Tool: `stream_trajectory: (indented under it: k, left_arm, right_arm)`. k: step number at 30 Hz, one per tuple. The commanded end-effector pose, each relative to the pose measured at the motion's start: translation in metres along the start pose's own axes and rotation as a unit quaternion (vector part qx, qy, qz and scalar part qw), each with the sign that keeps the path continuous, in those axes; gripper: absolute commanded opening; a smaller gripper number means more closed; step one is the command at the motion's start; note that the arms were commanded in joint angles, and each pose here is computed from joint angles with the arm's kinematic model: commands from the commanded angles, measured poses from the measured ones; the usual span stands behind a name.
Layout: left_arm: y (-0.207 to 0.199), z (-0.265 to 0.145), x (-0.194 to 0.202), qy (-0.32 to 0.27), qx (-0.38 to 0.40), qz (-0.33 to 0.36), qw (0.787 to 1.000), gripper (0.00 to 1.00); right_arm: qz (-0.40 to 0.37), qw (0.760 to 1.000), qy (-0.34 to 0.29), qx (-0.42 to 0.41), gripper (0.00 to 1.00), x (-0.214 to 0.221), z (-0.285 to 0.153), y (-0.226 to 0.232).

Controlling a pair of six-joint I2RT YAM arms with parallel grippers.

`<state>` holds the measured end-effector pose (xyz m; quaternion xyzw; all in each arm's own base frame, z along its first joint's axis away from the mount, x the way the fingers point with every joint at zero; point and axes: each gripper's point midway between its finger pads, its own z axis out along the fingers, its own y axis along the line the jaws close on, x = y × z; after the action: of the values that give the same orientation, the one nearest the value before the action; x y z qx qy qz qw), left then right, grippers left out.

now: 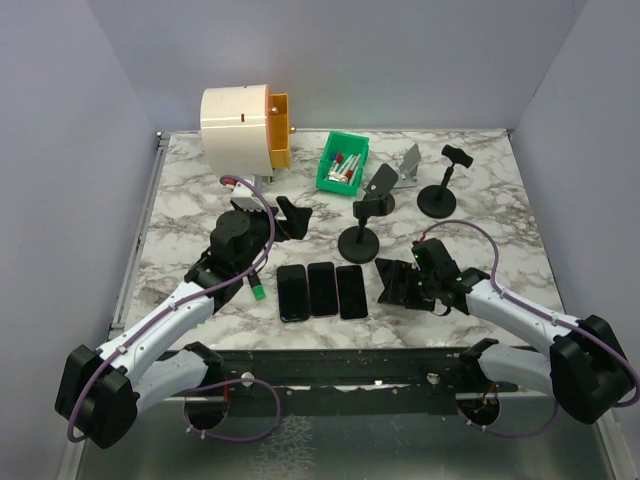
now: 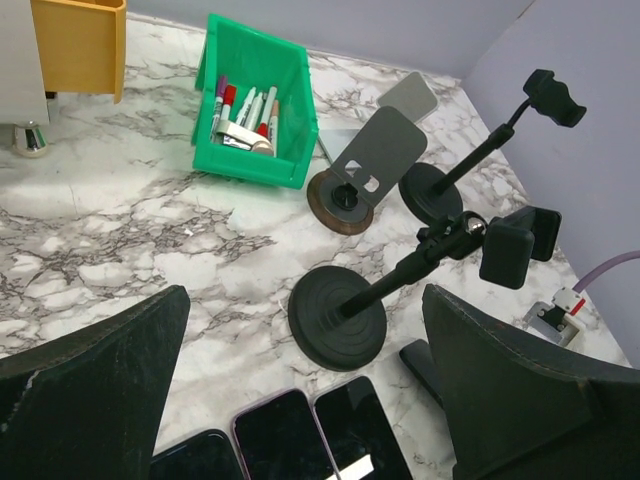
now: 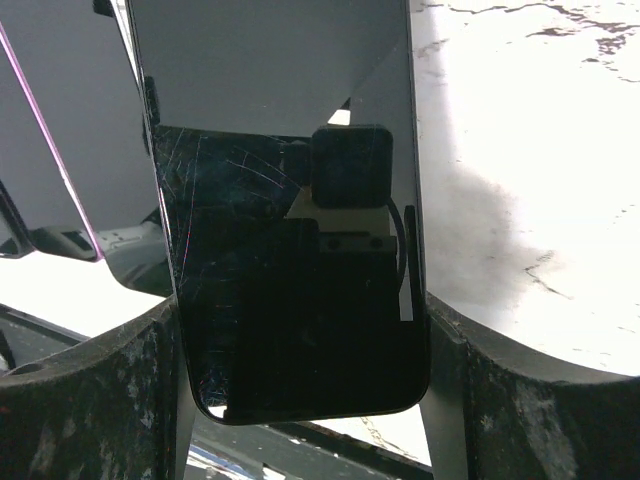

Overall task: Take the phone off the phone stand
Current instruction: Place the phone at the center of the board.

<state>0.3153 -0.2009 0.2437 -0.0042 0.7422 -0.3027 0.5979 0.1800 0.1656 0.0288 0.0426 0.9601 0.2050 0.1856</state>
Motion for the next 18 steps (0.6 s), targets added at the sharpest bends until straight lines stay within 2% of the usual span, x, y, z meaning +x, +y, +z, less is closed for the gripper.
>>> stream_trajectory:
  k: [1,3,8,18]
  left_arm:
    - [-0.0001,0.0001,-0.0120,-0.010,-0.008,0.004,1.000,0.99]
    - [-0.0002,-0.0003,-0.0118,-0.010,-0.008,0.004,1.000,0.99]
    - [-0.0007,-0.0007,-0.0119,-0.010,-0.008,0.005,1.000,0.99]
    - [0.0002,-0.0005,-0.0094,-0.004,-0.011,0.006,1.000,0.99]
  right_arm:
    - [0.020,0.998,0.052,0.017,0.41,0.0326,0.0094,-0.0154]
    - [0.021,0.998,0.053,0.018,0.49,0.0334,0.0085,-0.0157]
    - [0.026,0.998,0.055,0.025,0.61,0.0363,0.0050,-0.0188]
    - [0.034,0.997,0.057,0.033,0.63,0.0403,0.0017,-0.0227]
